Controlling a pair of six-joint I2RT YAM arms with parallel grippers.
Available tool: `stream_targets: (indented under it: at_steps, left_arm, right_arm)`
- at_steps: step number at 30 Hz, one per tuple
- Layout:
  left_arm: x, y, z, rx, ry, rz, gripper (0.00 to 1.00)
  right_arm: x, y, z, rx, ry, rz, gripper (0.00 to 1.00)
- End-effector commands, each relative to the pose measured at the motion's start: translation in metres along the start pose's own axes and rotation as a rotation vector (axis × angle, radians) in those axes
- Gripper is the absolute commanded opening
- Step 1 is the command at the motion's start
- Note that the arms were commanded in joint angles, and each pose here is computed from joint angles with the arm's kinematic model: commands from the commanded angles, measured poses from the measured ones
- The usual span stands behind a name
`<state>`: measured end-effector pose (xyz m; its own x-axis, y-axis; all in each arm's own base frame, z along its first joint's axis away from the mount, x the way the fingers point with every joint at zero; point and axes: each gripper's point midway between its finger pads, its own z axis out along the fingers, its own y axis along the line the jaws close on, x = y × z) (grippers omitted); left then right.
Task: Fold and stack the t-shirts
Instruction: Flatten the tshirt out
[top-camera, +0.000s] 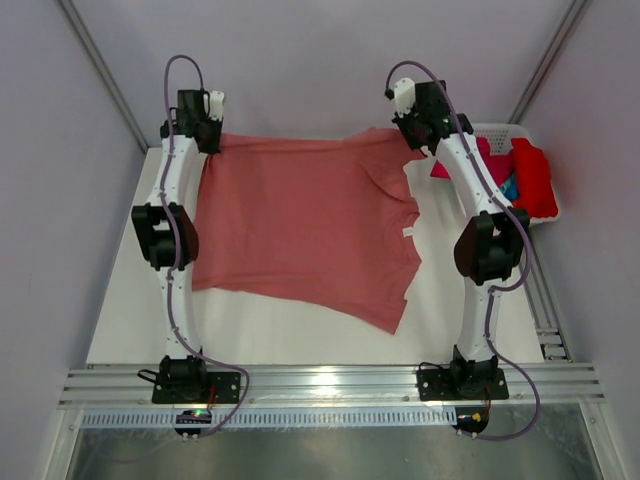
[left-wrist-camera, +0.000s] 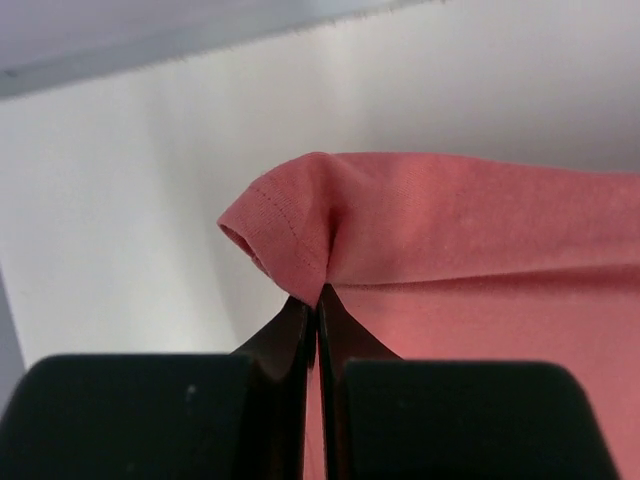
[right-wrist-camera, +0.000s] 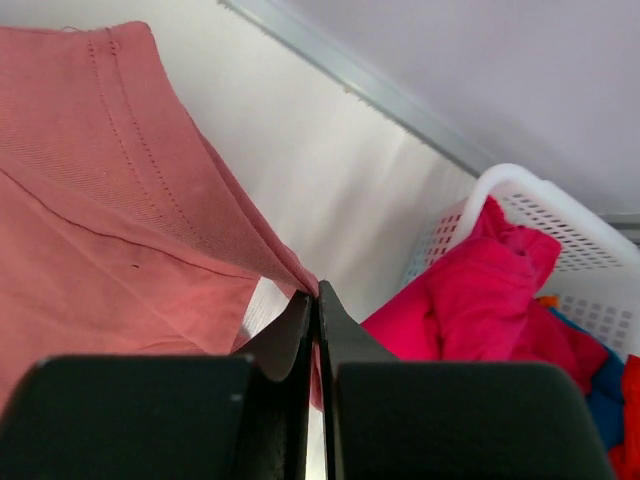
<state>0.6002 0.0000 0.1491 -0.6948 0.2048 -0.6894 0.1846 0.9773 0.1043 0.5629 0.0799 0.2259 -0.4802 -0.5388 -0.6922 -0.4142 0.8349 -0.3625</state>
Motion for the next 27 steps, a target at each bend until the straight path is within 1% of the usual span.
stream_targets:
  at_steps: [1,7,8,10,13,14,16,17,18,20,21,23,24,25,26,27]
  left_arm:
    - [-0.093,0.045,-0.059,-0.204,-0.303,-0.002,0.00]
    - [-0.130,0.053,-0.086,-0.238,-0.441,-0.030,0.00]
    - [-0.136,0.056,-0.095,-0.255,-0.462,-0.032,0.00]
    - [-0.146,0.060,-0.107,-0.279,-0.502,-0.034,0.00]
    - [-0.162,0.063,-0.137,-0.301,-0.565,-0.031,0.00]
    - [-0.170,0.065,-0.155,-0.311,-0.595,-0.033,0.00]
    - [-0.176,0.065,-0.173,-0.315,-0.627,-0.045,0.00]
    - [-0.179,0.065,-0.183,-0.316,-0.641,-0.049,0.00]
    - [-0.185,0.062,-0.202,-0.307,-0.672,-0.052,0.00]
    - [-0.187,0.059,-0.219,-0.295,-0.690,-0.061,0.00]
    - [-0.191,0.058,-0.238,-0.294,-0.715,-0.063,0.00]
    - [-0.191,0.055,-0.254,-0.286,-0.727,-0.071,0.00]
    - [-0.192,0.055,-0.265,-0.287,-0.737,-0.071,0.00]
    - [-0.194,0.055,-0.286,-0.298,-0.765,-0.073,0.00]
    - [-0.192,0.054,-0.294,-0.299,-0.767,-0.076,0.00]
    - [-0.193,0.053,-0.316,-0.305,-0.795,-0.077,0.00]
  right_arm:
    - [-0.040,-0.049,-0.021,0.206,-0.118,0.017,0.03]
    - [-0.069,-0.083,-0.043,0.352,-0.196,0.022,0.03]
    - [-0.073,-0.087,-0.047,0.368,-0.207,0.028,0.03]
    - [-0.086,-0.098,-0.067,0.411,-0.247,0.039,0.03]
    - [-0.107,-0.113,-0.102,0.468,-0.313,0.057,0.03]
    - [-0.112,-0.117,-0.113,0.480,-0.332,0.063,0.03]
    - [-0.118,-0.119,-0.132,0.489,-0.359,0.077,0.03]
    - [-0.122,-0.121,-0.148,0.493,-0.382,0.090,0.03]
    - [-0.124,-0.121,-0.157,0.493,-0.397,0.102,0.03]
    - [-0.128,-0.121,-0.174,0.491,-0.421,0.112,0.03]
    - [-0.132,-0.123,-0.189,0.498,-0.446,0.124,0.03]
    - [-0.135,-0.124,-0.205,0.505,-0.464,0.129,0.03]
    - [-0.138,-0.126,-0.223,0.516,-0.490,0.135,0.03]
    - [-0.139,-0.127,-0.233,0.522,-0.501,0.138,0.03]
    - [-0.141,-0.128,-0.243,0.528,-0.515,0.141,0.03]
    - [-0.143,-0.130,-0.264,0.543,-0.544,0.150,0.03]
